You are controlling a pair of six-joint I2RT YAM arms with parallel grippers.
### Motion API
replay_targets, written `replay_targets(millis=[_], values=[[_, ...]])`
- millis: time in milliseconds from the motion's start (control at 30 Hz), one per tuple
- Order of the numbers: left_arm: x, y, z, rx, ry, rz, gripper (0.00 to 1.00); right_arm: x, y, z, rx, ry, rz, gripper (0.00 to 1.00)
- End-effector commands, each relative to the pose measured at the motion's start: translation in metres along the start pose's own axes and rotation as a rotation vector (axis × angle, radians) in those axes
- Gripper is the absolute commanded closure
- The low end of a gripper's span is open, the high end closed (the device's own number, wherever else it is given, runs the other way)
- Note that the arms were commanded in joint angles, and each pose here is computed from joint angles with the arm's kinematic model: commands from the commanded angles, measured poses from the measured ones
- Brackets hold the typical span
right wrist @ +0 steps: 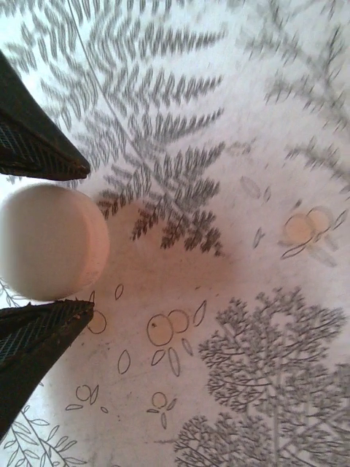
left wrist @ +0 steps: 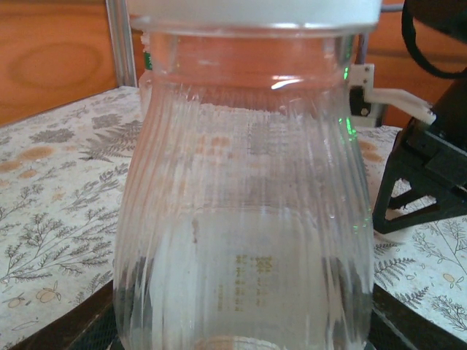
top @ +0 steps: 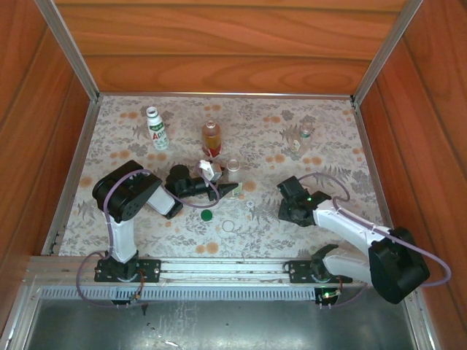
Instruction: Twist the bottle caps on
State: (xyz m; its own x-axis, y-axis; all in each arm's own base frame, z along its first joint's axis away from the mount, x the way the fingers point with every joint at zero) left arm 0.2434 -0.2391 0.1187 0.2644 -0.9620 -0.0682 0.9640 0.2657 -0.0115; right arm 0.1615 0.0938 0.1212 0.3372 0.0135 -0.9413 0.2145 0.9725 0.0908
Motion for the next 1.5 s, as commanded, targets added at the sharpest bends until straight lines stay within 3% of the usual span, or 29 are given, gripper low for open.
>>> replay_targets(millis=[0, 233, 300, 767, 1200, 1467], values=[[-0.002, 0.0, 0.004, -0.009, -0.015, -0.023, 0.4, -0.018, 0.008, 0.01, -0.056, 0.009, 0.042, 0.48], [-0.001, 0.0, 0.004, -0.012, -0.015, -0.026, 0.4, -0.04, 0.028, 0.027, -0.15, 0.065, 0.059, 0.45], [-0.001, 0.0, 0.005, -0.012, -0.017, -0.03, 0.4, -0.036, 0.025, 0.026, -0.144, 0.062, 0.018, 0.39], [-0.001, 0.0, 0.004, -0.02, -0.014, -0.032, 0.4, -0.002, 0.005, -0.003, -0.066, 0.123, -0.031, 0.38], [-0.003, -0.002, 0.003, -0.022, -0.012, -0.032, 0.4, 0.013, 0.006, -0.003, -0.04, 0.096, -0.037, 0.43], [-0.003, -0.002, 0.003, -0.024, -0.011, -0.031, 0.4, 0.013, 0.004, -0.003, -0.043, 0.097, -0.047, 0.52]])
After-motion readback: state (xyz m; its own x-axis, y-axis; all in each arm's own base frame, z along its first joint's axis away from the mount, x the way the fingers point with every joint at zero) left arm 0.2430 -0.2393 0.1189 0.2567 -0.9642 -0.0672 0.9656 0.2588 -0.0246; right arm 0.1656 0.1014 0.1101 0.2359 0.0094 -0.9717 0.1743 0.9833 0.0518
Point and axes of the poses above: each hand's point on the last joint's axis, 136 mm out from that joint toward the fingers, its own x axis out along the fingers, its own y axis along the line the jaws close on, z = x × y, the point moved 10 cm from there along -x, back along the fingers, and after that the axes turned 3 degrees about x, right-handed, at the moved point
